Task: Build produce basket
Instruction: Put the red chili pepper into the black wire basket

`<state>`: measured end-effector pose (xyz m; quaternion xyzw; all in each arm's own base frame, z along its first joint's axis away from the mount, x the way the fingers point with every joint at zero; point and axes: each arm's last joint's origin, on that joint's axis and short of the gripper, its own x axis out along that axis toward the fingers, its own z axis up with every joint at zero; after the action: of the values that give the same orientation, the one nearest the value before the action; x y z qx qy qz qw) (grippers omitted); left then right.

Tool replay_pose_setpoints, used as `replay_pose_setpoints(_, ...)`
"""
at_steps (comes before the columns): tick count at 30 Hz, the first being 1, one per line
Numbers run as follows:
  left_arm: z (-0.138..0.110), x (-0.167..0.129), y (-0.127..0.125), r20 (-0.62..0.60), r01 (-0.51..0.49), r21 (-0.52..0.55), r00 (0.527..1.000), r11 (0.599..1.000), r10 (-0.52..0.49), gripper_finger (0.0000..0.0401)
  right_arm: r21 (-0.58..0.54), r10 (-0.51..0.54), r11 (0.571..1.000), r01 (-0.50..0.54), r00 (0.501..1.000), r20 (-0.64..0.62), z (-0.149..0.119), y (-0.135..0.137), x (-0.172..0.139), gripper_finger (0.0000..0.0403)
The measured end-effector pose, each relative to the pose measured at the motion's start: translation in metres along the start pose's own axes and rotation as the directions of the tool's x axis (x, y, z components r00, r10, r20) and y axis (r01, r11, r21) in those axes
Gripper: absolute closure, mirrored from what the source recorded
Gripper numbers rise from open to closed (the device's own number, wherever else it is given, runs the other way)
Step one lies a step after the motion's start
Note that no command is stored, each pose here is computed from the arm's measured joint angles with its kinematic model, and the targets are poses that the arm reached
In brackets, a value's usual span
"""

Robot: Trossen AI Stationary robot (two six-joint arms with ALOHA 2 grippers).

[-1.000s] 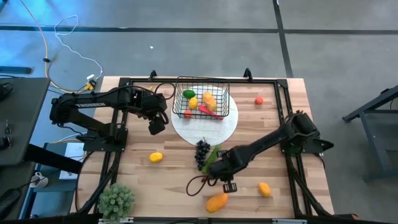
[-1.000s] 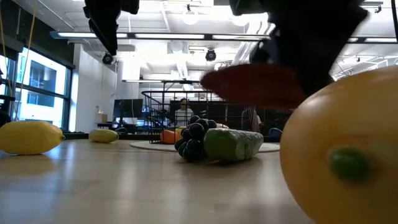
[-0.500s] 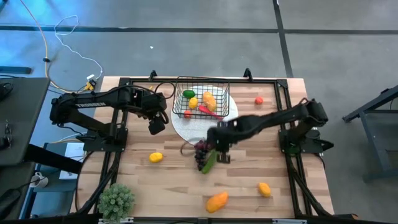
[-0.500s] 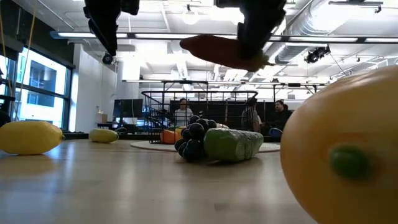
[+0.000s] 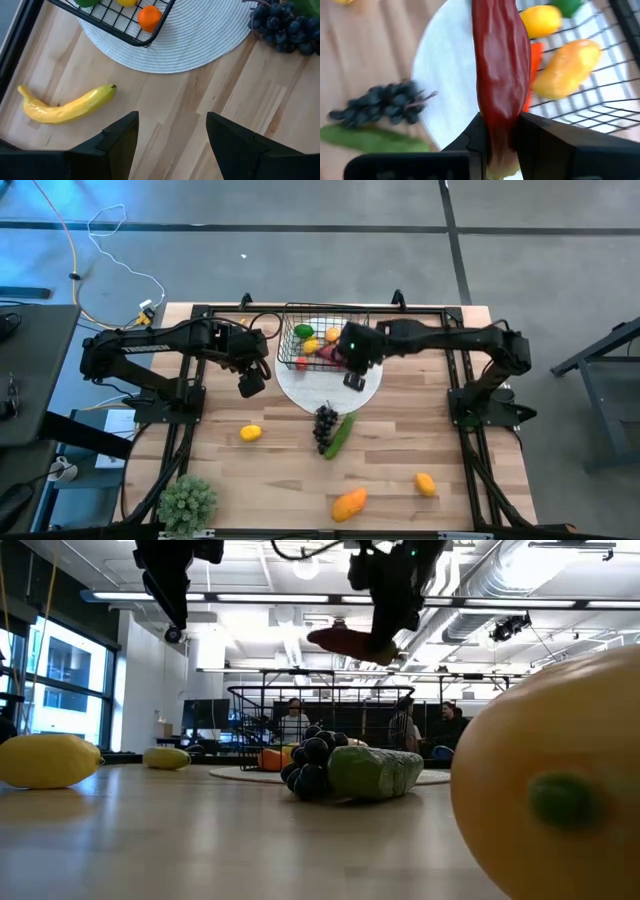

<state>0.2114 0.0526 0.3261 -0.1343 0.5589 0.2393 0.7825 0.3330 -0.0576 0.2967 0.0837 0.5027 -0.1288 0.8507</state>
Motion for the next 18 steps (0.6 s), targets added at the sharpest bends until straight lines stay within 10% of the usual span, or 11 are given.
replay_pose_setpoints(18,0.001,0.0,0.002,0.018,-0.055,0.044,0.998,0.998,0.054,0.0178,0.147,-0.021,0.989,0.024,1.0,-0.022,0.01,-0.073,0.041,0.0361)
